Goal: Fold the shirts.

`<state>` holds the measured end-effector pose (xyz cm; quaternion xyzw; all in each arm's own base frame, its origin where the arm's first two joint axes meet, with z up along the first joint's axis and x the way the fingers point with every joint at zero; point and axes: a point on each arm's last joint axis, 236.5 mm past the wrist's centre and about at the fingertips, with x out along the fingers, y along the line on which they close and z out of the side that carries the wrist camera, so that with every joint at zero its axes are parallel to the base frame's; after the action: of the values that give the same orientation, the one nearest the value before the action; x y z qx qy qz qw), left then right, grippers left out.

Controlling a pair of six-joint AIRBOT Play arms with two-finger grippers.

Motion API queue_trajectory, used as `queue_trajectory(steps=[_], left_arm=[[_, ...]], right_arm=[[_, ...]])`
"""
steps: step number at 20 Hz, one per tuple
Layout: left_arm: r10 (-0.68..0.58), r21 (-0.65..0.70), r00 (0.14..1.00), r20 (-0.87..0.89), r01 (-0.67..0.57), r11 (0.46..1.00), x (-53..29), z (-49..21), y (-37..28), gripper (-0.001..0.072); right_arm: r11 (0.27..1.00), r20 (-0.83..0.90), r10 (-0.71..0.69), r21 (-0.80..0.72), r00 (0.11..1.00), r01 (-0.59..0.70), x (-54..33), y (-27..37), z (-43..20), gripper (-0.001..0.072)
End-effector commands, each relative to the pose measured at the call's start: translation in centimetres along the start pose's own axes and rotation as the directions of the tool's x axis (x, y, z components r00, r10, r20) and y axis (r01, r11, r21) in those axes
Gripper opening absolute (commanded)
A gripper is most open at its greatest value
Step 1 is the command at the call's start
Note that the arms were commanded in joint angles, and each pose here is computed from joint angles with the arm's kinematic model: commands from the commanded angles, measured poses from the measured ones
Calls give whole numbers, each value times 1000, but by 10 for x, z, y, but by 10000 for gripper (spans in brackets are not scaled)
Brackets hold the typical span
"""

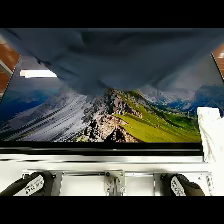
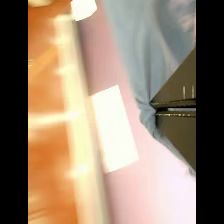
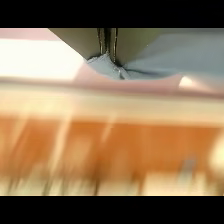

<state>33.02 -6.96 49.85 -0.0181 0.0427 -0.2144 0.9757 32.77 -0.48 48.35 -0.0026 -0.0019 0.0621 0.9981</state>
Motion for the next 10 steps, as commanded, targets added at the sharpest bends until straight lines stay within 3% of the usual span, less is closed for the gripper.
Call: queue_trajectory(steps=[1, 7, 10], left_arm=[[158, 90, 953, 258, -187, 978, -99, 70, -34, 34], [246, 95, 913, 326, -291, 952, -170, 62, -63, 35], [272, 91, 935, 229, -299, 950, -153, 42, -47, 35]], right_arm=[[981, 291, -161, -62, 943, 186, -121, 17, 94, 61], [959, -1, -267, -99, 964, 265, -165, 17, 20, 61], [943, -168, -330, -104, 929, 316, -156, -6, -17, 61]])
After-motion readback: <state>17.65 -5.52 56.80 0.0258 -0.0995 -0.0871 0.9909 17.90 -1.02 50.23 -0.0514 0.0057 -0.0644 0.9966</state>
